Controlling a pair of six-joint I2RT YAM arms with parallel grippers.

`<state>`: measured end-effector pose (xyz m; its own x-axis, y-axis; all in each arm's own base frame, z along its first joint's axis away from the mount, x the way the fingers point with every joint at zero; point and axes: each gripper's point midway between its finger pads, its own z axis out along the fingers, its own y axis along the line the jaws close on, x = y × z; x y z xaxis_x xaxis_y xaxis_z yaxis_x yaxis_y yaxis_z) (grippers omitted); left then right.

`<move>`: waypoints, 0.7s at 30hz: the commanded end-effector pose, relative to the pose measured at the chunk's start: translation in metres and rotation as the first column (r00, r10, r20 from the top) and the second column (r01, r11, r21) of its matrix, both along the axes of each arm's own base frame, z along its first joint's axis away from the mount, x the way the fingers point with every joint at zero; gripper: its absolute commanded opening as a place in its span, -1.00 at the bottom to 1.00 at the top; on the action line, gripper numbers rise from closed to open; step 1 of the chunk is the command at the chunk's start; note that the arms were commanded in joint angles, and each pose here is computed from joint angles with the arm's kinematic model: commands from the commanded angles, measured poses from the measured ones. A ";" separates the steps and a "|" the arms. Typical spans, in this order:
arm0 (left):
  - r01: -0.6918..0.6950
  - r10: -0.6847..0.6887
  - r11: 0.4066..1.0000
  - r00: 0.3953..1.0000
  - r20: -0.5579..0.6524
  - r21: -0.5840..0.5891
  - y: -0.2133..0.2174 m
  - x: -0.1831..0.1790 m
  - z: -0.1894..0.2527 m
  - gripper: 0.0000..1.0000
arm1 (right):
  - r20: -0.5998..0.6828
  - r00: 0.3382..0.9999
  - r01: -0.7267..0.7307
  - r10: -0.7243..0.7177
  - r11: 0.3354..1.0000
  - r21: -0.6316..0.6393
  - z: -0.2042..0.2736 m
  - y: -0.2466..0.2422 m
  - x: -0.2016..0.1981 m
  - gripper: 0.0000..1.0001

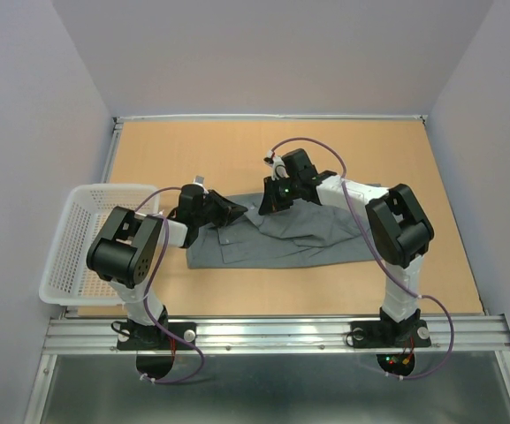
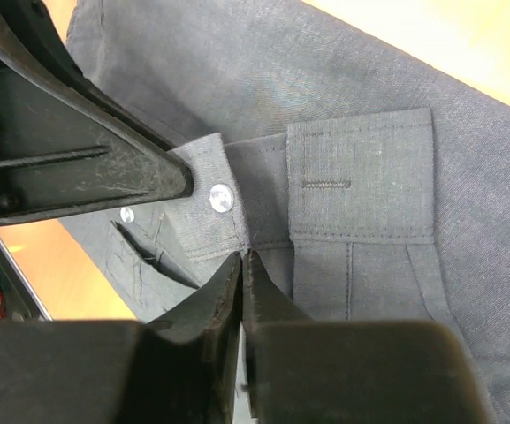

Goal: Fold and stack the long sleeve shirts
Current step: Fold the shirt

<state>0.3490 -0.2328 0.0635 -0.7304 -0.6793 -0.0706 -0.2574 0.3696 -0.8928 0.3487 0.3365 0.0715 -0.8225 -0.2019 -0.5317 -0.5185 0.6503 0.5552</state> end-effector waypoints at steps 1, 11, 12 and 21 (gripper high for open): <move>0.040 -0.040 0.999 0.999 0.012 -0.022 -0.006 -0.010 0.009 -0.69 | 0.043 0.999 0.026 -0.027 1.000 0.009 0.006 0.000 0.008 -0.70; 0.055 -0.070 0.991 0.990 0.126 0.122 -0.001 0.004 0.053 -1.00 | 0.202 0.958 0.208 -0.202 0.978 -0.011 0.075 -0.041 0.018 0.40; 0.039 -0.061 0.989 0.987 0.147 0.145 0.003 0.005 0.063 -1.00 | 0.204 0.954 0.227 -0.219 0.974 -0.018 0.076 -0.048 0.019 0.43; -0.055 0.001 0.933 0.989 0.150 0.357 0.038 0.003 0.082 -1.00 | 0.138 0.851 0.519 -0.506 0.851 -0.085 0.070 -0.151 0.010 0.50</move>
